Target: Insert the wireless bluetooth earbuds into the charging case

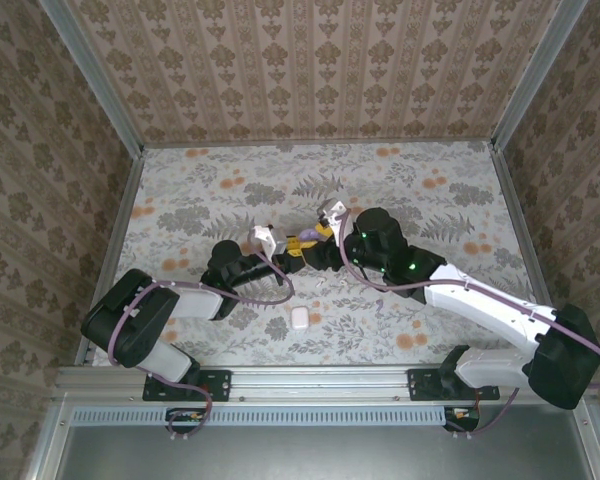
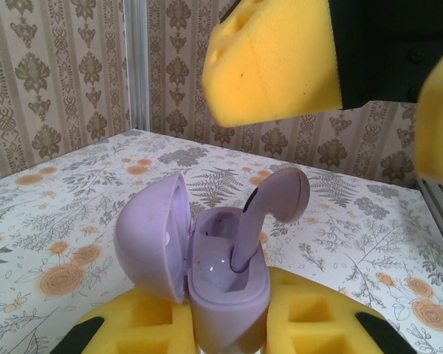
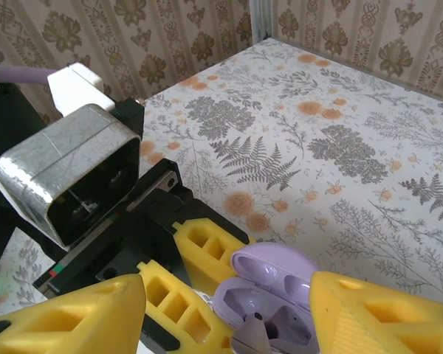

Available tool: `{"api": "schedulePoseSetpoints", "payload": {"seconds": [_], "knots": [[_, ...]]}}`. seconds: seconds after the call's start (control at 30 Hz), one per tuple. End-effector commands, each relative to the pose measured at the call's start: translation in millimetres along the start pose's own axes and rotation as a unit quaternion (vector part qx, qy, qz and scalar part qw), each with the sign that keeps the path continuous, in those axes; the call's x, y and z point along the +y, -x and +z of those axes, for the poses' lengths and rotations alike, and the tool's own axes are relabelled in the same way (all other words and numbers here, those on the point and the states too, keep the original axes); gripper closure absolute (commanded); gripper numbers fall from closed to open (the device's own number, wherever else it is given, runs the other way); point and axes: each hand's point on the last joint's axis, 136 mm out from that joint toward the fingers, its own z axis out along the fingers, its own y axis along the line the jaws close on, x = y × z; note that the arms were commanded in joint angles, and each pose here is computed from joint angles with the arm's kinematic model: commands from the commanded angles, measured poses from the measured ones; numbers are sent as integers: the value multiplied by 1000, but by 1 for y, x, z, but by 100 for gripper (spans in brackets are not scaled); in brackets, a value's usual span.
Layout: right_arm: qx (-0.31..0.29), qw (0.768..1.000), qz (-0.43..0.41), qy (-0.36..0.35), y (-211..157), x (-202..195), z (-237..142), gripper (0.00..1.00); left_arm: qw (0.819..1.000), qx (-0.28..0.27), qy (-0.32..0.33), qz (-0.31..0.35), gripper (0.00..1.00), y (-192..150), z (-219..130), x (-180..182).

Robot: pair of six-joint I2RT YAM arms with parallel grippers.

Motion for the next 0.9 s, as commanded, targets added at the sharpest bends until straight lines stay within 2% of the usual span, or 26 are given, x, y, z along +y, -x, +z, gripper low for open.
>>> {"api": "schedulePoseSetpoints", "payload": {"seconds": [0.0, 0.2, 0.33, 0.6, 0.87], "knots": [[-52, 998, 27, 18, 37, 2, -16, 40, 1000, -27, -2, 8, 90, 19, 3, 2], [-53, 995, 85, 24, 39, -11, -29, 46, 1000, -27, -4, 7, 90, 19, 3, 1], [-27, 992, 119, 2, 20, -27, -30, 49, 1000, -28, -5, 7, 90, 19, 3, 1], [19, 985, 165, -43, -9, -50, -17, 48, 1000, -28, -5, 7, 90, 20, 3, 1], [51, 980, 185, -59, -33, -57, -7, 51, 1000, -29, -4, 8, 90, 20, 4, 2]]}}
